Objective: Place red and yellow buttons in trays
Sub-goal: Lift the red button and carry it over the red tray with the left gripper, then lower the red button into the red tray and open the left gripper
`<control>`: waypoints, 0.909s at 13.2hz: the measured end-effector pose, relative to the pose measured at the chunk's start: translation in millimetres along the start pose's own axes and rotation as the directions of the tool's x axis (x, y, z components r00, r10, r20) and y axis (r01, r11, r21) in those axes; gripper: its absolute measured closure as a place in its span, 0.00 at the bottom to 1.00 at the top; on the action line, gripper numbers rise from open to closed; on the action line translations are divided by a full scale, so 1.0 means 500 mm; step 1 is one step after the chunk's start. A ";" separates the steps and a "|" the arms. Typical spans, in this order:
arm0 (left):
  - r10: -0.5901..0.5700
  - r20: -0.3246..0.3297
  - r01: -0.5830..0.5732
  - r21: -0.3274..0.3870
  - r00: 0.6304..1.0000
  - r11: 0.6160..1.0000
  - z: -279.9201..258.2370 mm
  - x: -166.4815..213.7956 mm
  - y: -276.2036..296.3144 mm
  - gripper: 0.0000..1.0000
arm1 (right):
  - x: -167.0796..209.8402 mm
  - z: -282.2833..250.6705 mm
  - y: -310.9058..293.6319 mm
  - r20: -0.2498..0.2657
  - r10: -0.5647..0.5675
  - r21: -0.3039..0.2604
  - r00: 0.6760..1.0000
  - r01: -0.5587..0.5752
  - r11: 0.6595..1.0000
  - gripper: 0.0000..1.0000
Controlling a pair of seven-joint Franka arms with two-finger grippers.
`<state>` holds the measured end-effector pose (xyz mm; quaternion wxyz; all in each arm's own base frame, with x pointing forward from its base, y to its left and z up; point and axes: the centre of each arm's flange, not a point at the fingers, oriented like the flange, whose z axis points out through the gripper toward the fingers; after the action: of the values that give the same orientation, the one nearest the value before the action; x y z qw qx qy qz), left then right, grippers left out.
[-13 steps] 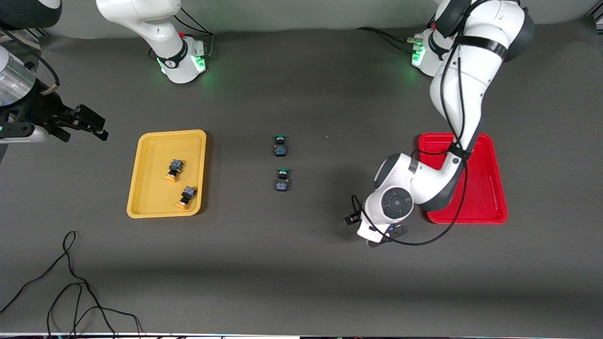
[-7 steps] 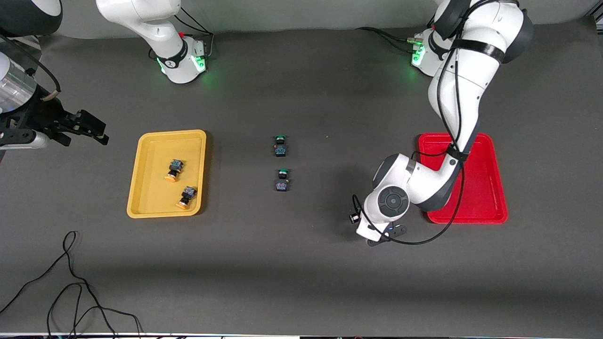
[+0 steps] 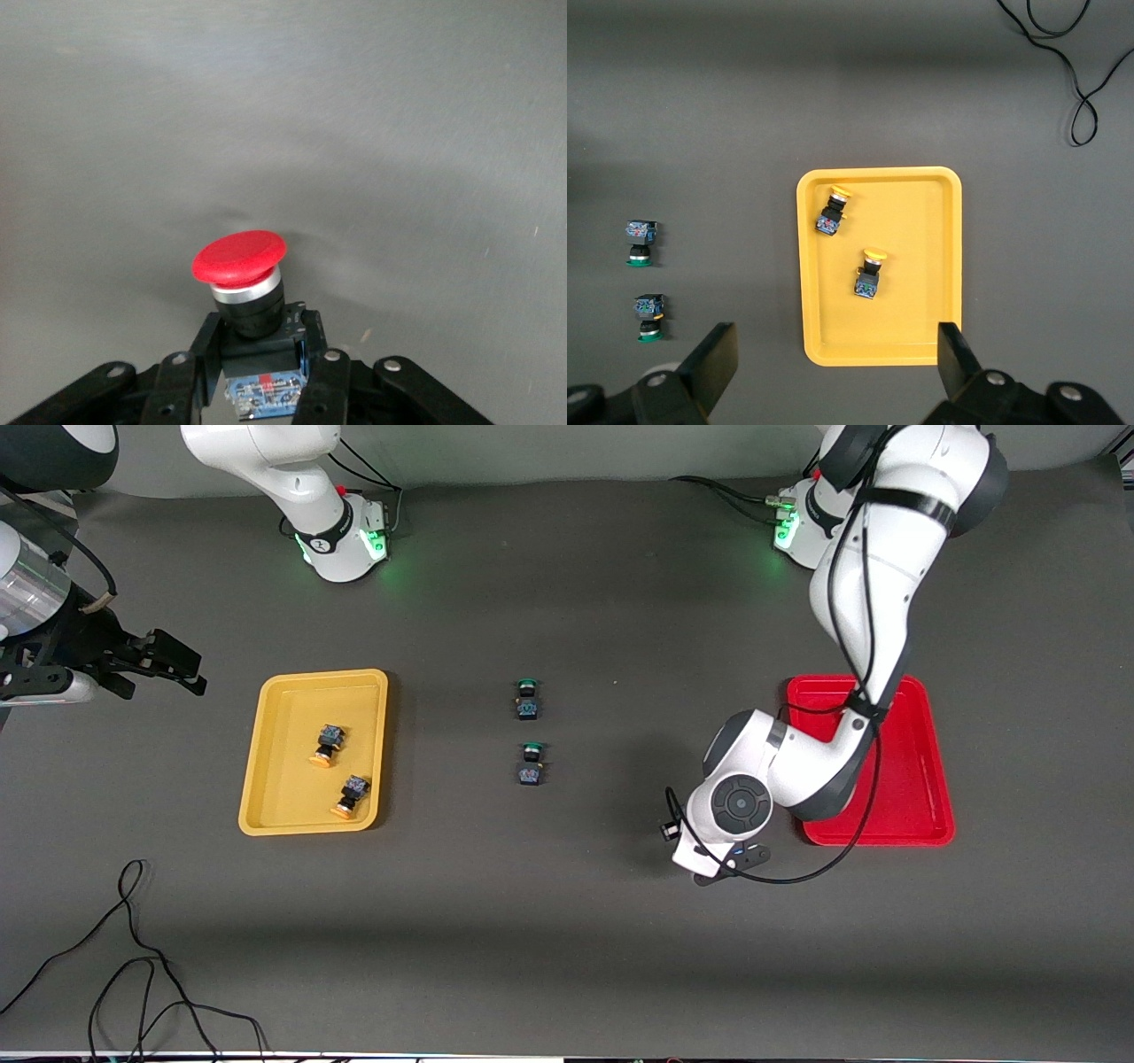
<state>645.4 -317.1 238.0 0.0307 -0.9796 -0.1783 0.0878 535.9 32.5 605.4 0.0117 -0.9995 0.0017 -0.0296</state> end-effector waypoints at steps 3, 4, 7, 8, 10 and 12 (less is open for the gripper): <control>0.043 0.006 -0.043 0.070 0.999 0.997 -0.185 -0.053 -0.050 0.59 | 0.000 -0.002 -0.001 -0.002 -0.005 -0.001 1.000 0.005 1.000 0.00; 0.062 -0.002 -0.062 0.083 0.998 0.995 -0.240 -0.075 -0.074 0.59 | 0.000 -0.002 -0.001 -0.002 -0.006 -0.001 1.000 0.006 1.000 0.00; 0.145 -0.005 -0.144 0.103 0.989 0.984 -0.327 -0.132 -0.179 0.59 | 0.000 -0.002 -0.001 -0.001 -0.009 -0.001 1.000 0.009 1.000 0.00; 0.181 0.004 -0.181 0.110 0.983 0.977 -0.338 -0.134 -0.233 0.59 | 0.000 -0.002 -0.001 -0.001 -0.009 -0.001 1.000 0.009 1.000 0.00; 0.261 0.029 -0.263 0.112 0.965 0.958 -0.341 -0.102 -0.363 0.59 | -0.001 -0.001 -0.002 0.002 -0.010 -0.001 1.000 0.010 1.000 0.00; 0.346 0.028 -0.347 0.076 0.938 0.935 -0.312 -0.023 -0.507 0.59 | -0.001 -0.001 -0.002 0.004 -0.011 -0.001 1.000 0.011 1.000 0.00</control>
<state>576.1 -88.5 416.3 0.0524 -0.9930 0.0005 0.1056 535.2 33.4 606.0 0.0109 -0.9995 -0.0038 -0.0278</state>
